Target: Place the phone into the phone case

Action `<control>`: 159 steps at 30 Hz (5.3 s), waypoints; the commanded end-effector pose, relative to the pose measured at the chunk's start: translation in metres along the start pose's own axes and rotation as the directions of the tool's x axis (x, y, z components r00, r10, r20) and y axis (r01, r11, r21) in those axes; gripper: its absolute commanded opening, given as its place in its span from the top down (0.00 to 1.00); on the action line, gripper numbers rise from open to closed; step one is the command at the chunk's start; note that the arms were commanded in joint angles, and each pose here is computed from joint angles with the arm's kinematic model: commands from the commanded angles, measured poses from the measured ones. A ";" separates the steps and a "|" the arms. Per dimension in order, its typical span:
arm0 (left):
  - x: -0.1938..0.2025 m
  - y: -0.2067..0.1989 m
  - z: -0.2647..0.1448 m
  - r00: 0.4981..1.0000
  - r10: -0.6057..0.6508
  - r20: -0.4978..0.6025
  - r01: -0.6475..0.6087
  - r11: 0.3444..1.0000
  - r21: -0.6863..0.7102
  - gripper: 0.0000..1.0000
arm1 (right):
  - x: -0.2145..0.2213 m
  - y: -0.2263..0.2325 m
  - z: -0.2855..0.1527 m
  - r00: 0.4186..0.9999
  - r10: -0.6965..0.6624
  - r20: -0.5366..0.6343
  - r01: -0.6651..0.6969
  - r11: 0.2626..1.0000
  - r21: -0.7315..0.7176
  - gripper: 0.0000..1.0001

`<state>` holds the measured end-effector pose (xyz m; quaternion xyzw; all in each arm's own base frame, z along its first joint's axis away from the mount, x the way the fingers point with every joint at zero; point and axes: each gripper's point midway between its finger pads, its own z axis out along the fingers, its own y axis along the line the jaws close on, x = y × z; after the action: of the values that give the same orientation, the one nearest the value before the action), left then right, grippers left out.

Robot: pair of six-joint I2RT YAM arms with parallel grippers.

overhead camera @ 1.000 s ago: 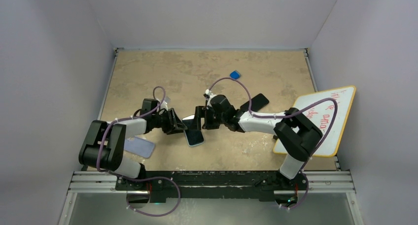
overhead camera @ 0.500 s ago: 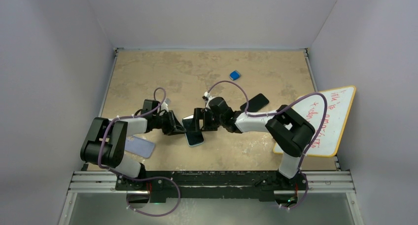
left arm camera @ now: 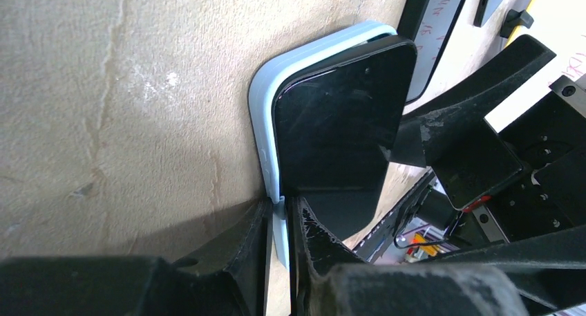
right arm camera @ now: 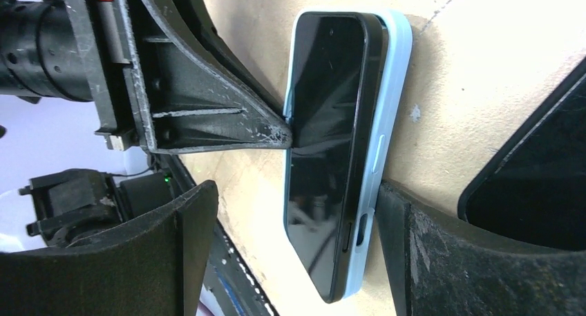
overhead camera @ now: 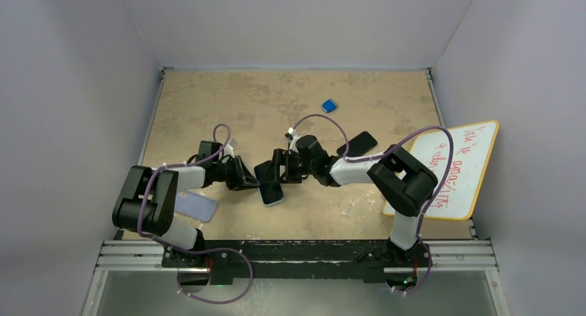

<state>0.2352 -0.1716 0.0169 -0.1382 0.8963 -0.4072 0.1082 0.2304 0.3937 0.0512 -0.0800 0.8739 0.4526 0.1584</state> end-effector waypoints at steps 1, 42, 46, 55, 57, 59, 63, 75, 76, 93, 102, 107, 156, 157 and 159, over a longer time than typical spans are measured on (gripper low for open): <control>0.002 -0.006 -0.003 0.999 0.035 0.007 -0.035 0.999 0.007 0.81 | -0.013 0.080 -0.015 0.997 -0.055 0.057 0.069 0.953 -0.294 0.18; 0.003 -0.001 -0.001 1.000 0.025 -0.003 -0.025 1.000 0.000 0.73 | -0.025 0.036 -0.004 0.992 -0.070 0.106 0.077 0.995 -0.057 0.93; 0.000 -0.010 -0.004 0.999 0.044 0.005 -0.044 0.999 0.019 0.69 | -0.018 0.039 -0.006 0.995 -0.062 0.072 0.068 0.994 -0.080 0.97; -0.026 -0.079 -0.045 0.965 0.222 0.138 -0.241 0.960 0.141 0.35 | -0.048 0.052 -0.053 0.978 -0.072 0.197 0.096 0.989 -0.112 1.00; -0.028 -0.100 -0.055 0.954 0.247 0.172 -0.280 0.938 0.204 0.30 | -0.055 0.056 -0.069 0.972 -0.055 0.229 0.090 0.986 -0.142 1.00; -0.028 -0.120 -0.065 0.941 0.272 0.203 -0.321 0.907 0.272 0.28 | -0.062 0.065 -0.088 0.960 -0.048 0.275 0.102 0.977 -0.187 1.00; -0.023 -0.146 -0.079 0.927 0.288 0.240 -0.362 0.852 0.379 0.26 | -0.068 0.087 -0.124 0.934 -0.049 0.353 0.157 0.945 -0.285 1.00; -0.001 -0.197 -0.118 0.902 0.299 0.311 -0.431 0.655 0.621 0.26 | -0.064 0.148 -0.180 0.897 -0.050 0.440 0.291 0.815 -0.501 1.00; 0.000 -0.199 -0.119 0.903 0.299 0.309 -0.430 0.652 0.625 0.27 | -0.064 0.150 -0.180 0.897 -0.047 0.439 0.290 0.812 -0.506 1.00; 0.018 -0.225 -0.111 0.904 0.320 0.283 -0.423 0.577 0.699 0.73 | -0.056 0.141 -0.167 0.927 -0.024 0.375 0.238 0.810 -0.536 1.00; 0.019 -0.229 -0.116 0.894 0.330 0.304 -0.444 0.548 0.709 1.00 | -0.043 0.132 -0.165 0.934 -0.074 0.348 0.258 0.815 -0.518 0.65; 0.021 -0.234 -0.123 0.875 0.350 0.335 -0.478 0.511 0.714 1.00 | -0.030 0.126 -0.162 0.944 -0.118 0.308 0.271 0.810 -0.520 0.38; 0.017 -0.219 -0.109 0.782 0.512 0.356 -0.616 0.547 0.567 1.00 | -0.019 0.116 -0.161 0.973 -0.058 0.225 0.167 0.849 -0.502 0.46; 0.020 -0.222 -0.113 0.775 0.520 0.360 -0.622 0.528 0.578 1.00 | -0.022 0.116 -0.162 0.967 -0.073 0.244 0.188 0.852 -0.488 0.42; 0.025 -0.224 -0.117 0.768 0.529 0.359 -0.626 0.503 0.596 1.00 | -0.027 0.120 -0.168 0.955 -0.103 0.279 0.228 0.853 -0.469 0.34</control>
<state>0.2228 -0.2400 0.2330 0.1329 0.7109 -0.6215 0.3011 0.1765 0.3287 0.2148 -0.1040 0.7091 0.6660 0.2070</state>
